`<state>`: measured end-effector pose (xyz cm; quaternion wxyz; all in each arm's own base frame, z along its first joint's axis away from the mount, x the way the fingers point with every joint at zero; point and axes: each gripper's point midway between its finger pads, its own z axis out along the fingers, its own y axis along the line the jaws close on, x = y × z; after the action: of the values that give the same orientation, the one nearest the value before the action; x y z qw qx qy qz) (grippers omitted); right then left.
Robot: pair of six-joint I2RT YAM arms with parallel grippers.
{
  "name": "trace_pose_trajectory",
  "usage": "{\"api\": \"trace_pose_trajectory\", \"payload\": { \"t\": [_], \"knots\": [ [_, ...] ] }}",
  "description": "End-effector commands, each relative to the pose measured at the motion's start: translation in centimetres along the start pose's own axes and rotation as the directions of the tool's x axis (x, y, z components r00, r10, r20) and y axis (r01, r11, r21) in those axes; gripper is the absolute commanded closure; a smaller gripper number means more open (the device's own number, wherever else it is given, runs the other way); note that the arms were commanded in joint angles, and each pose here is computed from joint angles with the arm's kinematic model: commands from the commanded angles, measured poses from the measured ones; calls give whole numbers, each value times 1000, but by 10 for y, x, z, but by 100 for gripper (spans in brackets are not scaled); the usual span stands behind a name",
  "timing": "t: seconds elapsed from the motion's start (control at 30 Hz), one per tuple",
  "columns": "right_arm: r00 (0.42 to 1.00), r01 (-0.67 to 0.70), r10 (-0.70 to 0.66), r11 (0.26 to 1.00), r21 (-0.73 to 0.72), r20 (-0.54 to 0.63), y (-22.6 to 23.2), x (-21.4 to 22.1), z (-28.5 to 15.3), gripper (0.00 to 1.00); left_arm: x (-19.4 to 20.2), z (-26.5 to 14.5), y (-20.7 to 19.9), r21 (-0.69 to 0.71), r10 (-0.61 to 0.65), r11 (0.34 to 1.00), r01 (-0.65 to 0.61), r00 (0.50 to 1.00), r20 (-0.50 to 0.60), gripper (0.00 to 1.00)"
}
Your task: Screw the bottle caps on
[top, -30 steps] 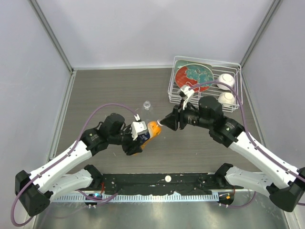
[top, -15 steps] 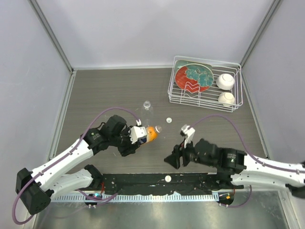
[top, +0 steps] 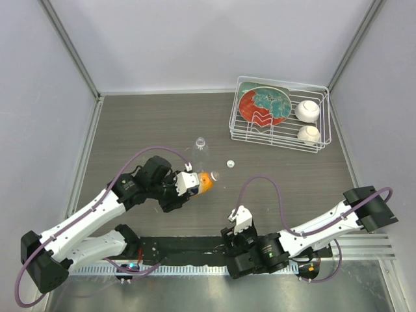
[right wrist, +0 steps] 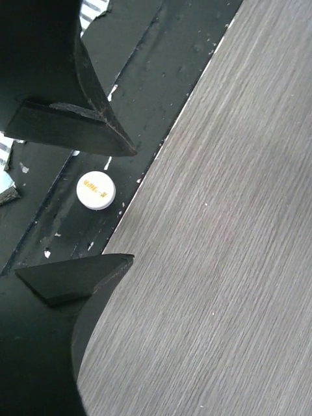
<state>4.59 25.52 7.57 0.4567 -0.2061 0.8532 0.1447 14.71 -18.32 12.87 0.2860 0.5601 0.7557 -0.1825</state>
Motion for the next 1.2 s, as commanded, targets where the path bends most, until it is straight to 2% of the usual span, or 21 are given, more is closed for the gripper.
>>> {"api": "trace_pose_trajectory", "payload": {
  "t": [0.0,0.23,0.43,0.67,1.17],
  "knots": [
    [975,-193,195,981,-24,106,11,-26,-2,35,-21,-14,4,-18,37,999,-36,997,61,98],
    [968,-250,248,959,-131,-38,36,-5,-9,37,-26,-13,3,-4,40,999,-39,997,70,97],
    [963,-230,214,969,-88,-166,50,25,-8,40,-29,-13,3,2,44,999,-44,996,78,97],
    [956,-242,235,970,-22,-177,31,33,-7,44,-36,-16,-1,18,34,999,-36,994,105,96],
    [942,-220,228,974,60,-245,21,45,8,44,-46,-20,-6,46,18,999,-25,990,139,97]
  ]
}}
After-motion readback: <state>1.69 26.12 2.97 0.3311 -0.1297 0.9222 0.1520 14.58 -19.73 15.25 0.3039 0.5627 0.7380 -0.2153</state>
